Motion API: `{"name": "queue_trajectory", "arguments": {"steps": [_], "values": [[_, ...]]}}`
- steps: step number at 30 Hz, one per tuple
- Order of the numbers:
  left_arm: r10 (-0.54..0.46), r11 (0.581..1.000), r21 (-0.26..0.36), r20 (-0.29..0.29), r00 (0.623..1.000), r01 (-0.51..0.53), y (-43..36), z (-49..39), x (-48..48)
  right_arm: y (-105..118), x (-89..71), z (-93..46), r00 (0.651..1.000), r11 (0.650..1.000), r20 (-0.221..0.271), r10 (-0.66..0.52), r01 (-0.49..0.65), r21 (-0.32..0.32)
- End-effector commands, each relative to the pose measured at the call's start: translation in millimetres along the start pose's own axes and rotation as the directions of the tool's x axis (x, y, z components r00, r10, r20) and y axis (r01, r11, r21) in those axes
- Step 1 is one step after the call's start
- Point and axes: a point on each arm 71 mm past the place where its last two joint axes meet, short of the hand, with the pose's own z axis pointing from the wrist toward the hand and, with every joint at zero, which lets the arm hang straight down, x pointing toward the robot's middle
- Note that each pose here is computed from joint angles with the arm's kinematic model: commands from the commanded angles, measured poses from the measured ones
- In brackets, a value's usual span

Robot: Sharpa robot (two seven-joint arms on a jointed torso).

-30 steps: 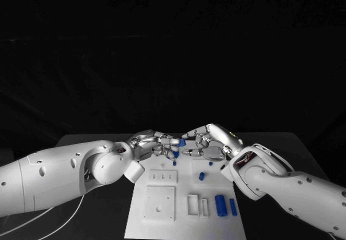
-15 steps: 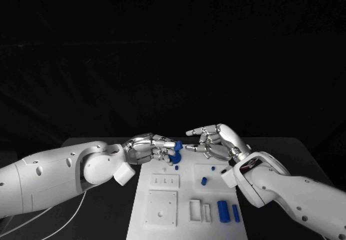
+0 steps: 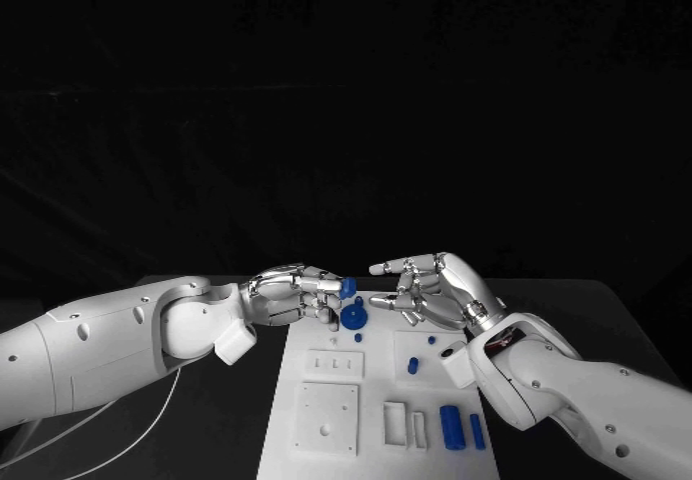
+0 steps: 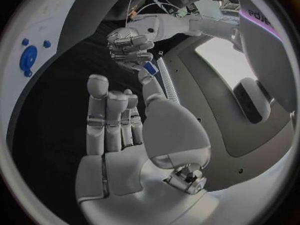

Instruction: Assemble the parts on the task board

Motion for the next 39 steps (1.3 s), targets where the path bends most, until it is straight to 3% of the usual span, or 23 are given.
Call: {"name": "queue_trajectory", "arguments": {"steps": [1,16,39], "values": [[-0.023,1.0,0.012,-0.061,0.998,0.023,-1.0,0.0,2.9,5.4,6.4,-0.5,0.999,0.999,-0.039,0.026,-0.027,-0.031],[-0.017,1.0,0.022,-0.063,0.998,0.019,-3.2,0.0,-1.3,18.6,12.9,4.7,0.989,0.989,0.049,0.141,-0.139,-0.047],[-0.003,1.0,0.018,-0.066,0.998,0.004,-4.1,0.8,-1.9,19.3,24.4,10.0,0.983,0.983,0.02,0.181,-0.18,-0.038]]}}
